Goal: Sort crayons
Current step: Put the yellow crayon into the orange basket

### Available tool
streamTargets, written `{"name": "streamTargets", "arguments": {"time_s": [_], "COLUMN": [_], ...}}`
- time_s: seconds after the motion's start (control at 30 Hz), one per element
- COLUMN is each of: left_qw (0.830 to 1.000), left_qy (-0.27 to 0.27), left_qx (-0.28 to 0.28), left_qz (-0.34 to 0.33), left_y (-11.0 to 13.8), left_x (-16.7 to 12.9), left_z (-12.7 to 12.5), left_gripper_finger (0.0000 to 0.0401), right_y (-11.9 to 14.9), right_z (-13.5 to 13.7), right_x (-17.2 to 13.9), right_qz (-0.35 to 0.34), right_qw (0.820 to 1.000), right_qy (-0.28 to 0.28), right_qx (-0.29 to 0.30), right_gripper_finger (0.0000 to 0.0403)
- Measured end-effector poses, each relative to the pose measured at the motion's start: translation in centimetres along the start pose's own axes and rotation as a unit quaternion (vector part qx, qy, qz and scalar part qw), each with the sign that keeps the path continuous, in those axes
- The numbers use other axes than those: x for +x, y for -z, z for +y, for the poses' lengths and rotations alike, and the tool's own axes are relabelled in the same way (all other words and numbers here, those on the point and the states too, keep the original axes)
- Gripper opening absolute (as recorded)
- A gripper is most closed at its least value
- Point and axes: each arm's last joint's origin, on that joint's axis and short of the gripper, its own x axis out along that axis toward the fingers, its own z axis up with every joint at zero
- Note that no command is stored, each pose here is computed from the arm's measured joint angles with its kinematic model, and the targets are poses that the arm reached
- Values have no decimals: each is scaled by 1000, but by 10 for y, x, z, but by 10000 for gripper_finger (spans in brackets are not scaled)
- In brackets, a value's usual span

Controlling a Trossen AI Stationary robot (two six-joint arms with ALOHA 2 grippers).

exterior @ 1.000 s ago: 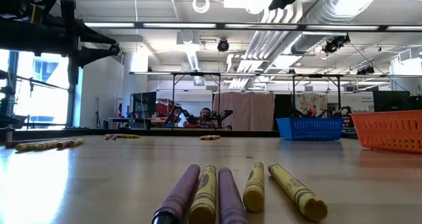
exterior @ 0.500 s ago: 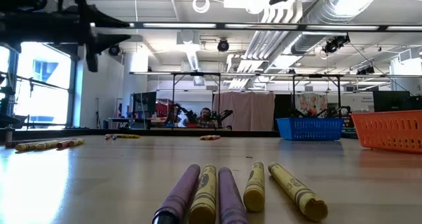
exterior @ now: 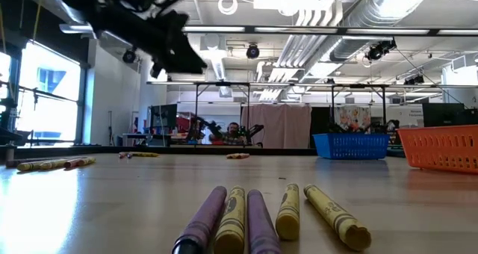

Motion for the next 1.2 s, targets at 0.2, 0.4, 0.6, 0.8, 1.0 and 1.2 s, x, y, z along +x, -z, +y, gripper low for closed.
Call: {"name": "streamTargets", "arguments": {"time_s": [0.2,0.4,0.6,0.8,1.0,1.2], "left_qw": [996,986,977,972,972,968], "left_qy": [-53,-123,-155,-164,-165,-192], "left_qx": [14,32,51,56,56,63], "left_qz": [67,103,140,160,160,148], "left_y": [14,28,43,54,51,40], "left_x": [42,80,118,147,166,172], "left_z": [13,23,27,28,26,28], "left_gripper_finger": [106,106,106,106,106,106], "right_y": [19,33,36,38,38,39], "right_z": [-6,0,4,5,3,3], "right_x": [-1,10,21,26,29,30], "right_qz": [59,104,119,130,137,140], "right_qw": [995,989,989,987,986,985], "right_qy": [-64,-80,-65,-69,-74,-82], "right_qx": [49,65,57,58,62,51], "right_gripper_finger": [84,84,84,84,84,84]}}
